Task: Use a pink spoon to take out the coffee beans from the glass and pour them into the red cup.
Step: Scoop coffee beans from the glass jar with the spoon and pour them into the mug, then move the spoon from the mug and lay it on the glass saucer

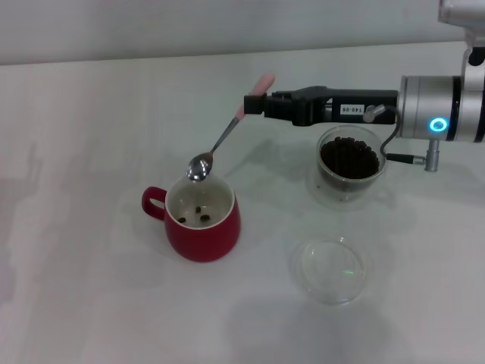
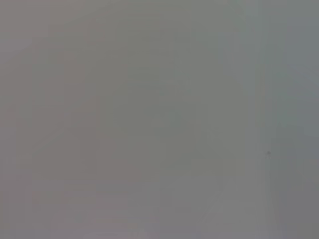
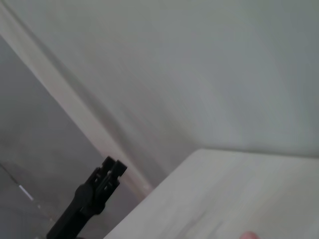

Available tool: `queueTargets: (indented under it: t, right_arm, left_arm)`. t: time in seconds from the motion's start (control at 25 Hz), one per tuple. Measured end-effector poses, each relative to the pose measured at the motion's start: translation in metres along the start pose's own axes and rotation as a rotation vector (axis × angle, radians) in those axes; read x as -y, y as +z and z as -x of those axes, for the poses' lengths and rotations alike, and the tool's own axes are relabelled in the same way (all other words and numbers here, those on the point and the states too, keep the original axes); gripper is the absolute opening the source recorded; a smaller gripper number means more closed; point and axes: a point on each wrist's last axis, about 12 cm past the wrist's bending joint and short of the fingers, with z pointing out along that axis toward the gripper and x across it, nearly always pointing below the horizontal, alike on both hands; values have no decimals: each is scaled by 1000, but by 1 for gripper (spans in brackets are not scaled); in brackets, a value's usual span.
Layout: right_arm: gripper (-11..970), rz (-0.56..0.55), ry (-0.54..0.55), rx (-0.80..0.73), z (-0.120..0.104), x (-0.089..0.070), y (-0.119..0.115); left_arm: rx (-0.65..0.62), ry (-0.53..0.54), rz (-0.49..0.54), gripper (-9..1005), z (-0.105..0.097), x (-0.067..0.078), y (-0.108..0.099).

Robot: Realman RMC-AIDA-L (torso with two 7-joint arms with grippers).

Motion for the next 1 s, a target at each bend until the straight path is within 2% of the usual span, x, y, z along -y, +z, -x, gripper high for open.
queueTargets:
  t: [0.2,0.48,0.52,0.56,0.72,0.84,1.0]
  right_arm:
    - [135,30,24,79,3,-2,-17]
    - [135,180,47,168,-3,-14,-90]
    - [135,172,81,169,-12,-14,-109]
    - [135,172,81,169,-12,-14,-109]
    - [135,105,147,125,-35,-11,-135]
    - [134,34,185,72,-52,-6,-142]
    - [136,-61,209,7,-66,3,-141]
  left_arm:
    - [-2,8,4,669,0,-2,0]
    - [-1,10,12,668,0,-3,0]
    - [0,10,13,668,0,-4,0]
    - [0,10,15,668,0,-4,0]
    - [5,20,12,668,1,-5,4]
    - [5,29,10,668,1,-6,5]
    - [11,29,1,668,2,-5,10]
